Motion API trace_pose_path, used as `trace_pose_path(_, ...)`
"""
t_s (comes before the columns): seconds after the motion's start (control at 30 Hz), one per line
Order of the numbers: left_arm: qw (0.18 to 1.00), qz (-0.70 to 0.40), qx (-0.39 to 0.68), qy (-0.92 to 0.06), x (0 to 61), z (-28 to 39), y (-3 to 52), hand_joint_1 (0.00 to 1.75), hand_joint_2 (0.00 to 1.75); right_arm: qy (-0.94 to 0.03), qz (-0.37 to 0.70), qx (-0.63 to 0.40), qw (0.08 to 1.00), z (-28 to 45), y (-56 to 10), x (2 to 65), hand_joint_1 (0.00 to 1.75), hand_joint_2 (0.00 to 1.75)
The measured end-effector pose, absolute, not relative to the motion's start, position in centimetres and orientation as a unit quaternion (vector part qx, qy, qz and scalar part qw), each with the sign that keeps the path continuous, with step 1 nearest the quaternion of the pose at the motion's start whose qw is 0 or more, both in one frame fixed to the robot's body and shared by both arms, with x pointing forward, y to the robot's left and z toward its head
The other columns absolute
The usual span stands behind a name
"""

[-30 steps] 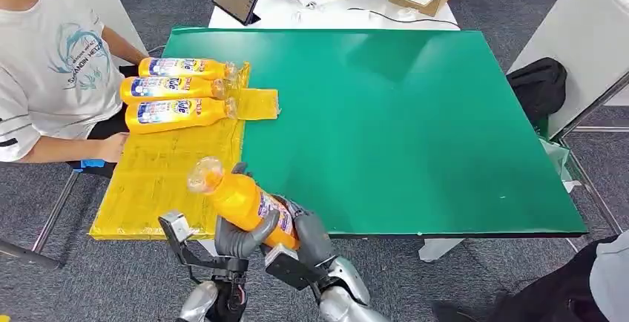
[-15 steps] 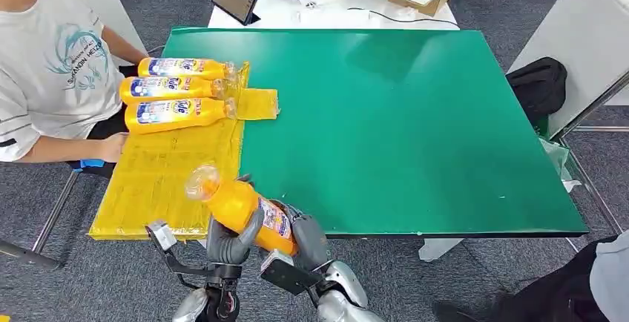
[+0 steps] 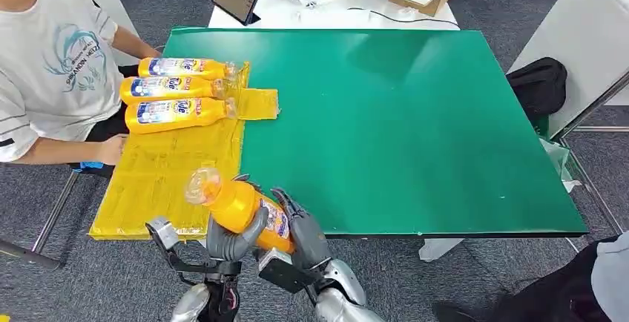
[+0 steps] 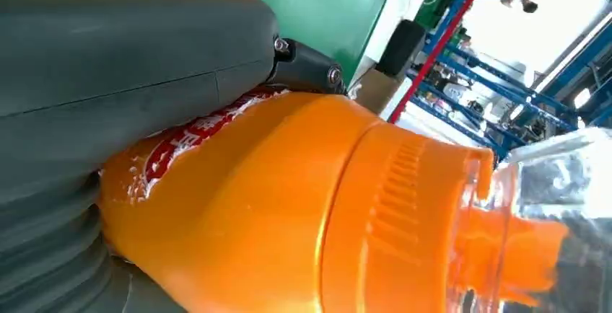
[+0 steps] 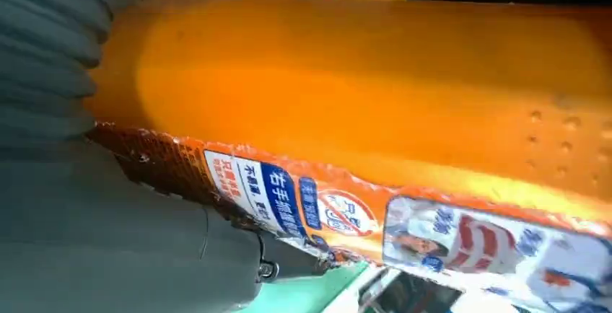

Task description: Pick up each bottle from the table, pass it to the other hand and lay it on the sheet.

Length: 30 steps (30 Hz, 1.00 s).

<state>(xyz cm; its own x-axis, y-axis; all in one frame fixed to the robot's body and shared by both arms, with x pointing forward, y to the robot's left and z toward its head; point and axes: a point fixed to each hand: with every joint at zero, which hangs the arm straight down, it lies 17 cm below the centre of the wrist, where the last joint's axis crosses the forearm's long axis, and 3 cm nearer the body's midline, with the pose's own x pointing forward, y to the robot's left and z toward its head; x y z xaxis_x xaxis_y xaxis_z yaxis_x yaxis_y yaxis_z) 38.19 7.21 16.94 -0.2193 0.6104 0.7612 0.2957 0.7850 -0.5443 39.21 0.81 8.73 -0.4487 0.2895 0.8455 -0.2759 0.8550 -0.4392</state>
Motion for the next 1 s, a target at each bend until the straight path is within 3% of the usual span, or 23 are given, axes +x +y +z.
trace_pose_path(0.23,0.534,0.150,-0.204,-0.807,40.5,18.6,10.3,1.75,1.75,-0.823,0.253,0.025,0.508,11.6,1.2,39.6,0.00,0.00)
trace_pose_path(0.53,0.467,0.176,-0.031,-0.866,44.4,23.4,18.5,1.75,1.75,-0.852,0.218,0.018,0.476,15.5,0.4,40.1,0.00,0.00)
trace_pose_path(0.8,0.457,0.182,-0.010,-0.871,45.2,24.2,20.2,1.75,1.75,-0.861,0.209,0.019,0.464,16.8,0.3,40.2,0.00,0.00)
trace_pose_path(1.0,0.396,0.064,0.231,-0.887,45.8,25.8,22.3,1.75,1.75,-0.878,0.158,-0.028,0.451,18.9,-2.5,41.2,0.00,0.00)
